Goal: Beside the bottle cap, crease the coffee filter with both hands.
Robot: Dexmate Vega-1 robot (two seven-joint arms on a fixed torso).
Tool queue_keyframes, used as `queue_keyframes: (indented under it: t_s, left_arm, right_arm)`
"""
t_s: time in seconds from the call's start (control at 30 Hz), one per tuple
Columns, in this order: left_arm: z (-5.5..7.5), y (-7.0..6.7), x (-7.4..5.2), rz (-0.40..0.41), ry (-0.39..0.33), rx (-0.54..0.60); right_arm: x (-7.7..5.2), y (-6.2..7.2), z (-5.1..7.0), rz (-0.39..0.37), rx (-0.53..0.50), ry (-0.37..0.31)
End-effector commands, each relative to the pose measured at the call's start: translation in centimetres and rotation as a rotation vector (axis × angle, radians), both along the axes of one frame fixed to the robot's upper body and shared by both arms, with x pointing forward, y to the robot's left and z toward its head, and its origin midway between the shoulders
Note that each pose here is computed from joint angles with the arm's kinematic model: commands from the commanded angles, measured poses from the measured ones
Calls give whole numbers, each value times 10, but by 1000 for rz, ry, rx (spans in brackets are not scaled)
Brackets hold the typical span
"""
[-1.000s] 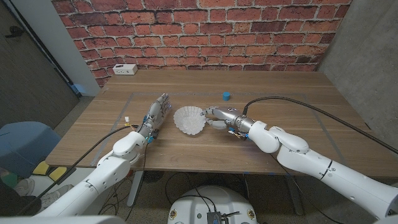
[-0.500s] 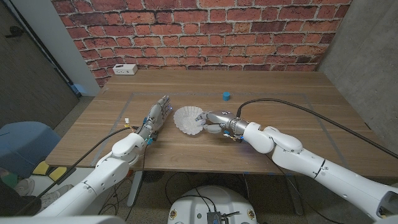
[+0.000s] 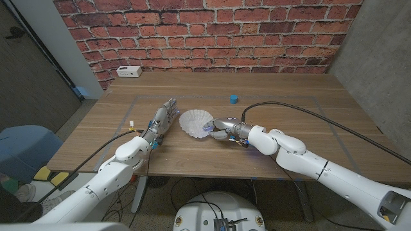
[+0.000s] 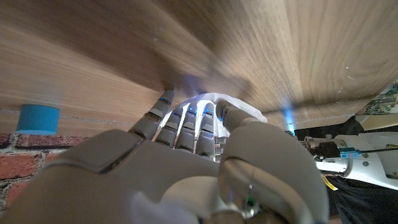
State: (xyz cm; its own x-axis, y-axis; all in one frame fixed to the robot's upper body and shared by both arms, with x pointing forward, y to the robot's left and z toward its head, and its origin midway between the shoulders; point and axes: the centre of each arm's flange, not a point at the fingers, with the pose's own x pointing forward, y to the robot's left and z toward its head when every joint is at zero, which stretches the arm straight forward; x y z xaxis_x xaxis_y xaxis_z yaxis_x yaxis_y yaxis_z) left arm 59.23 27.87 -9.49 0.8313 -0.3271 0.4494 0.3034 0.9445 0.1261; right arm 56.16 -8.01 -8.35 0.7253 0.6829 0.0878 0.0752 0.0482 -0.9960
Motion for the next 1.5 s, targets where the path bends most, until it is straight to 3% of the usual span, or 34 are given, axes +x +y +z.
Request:
queue_keyframes:
  t_s: [0.03, 0.37, 0.63, 0.87, 1.07, 1.5]
  left_arm:
    - [5, -4, 2, -13, -1, 13]
    - [2, -20, 3, -51, -21, 18]
    - [-1, -54, -5, -37, -81, 162]
    - [-7, -74, -2, -119, -59, 168]
    - [-5, -87, -1, -145, -77, 177]
    - [14, -104, -6, 10, -152, 403]
  right_arm:
    - [19, -7, -11, -63, -24, 81]
    - [27, -11, -13, -89, -26, 109]
    - [33, -13, -13, -99, -24, 120]
    - [36, -14, -12, -103, -24, 122]
    - [38, -15, -12, -102, -25, 121]
    - [40, -22, -12, -104, -12, 125]
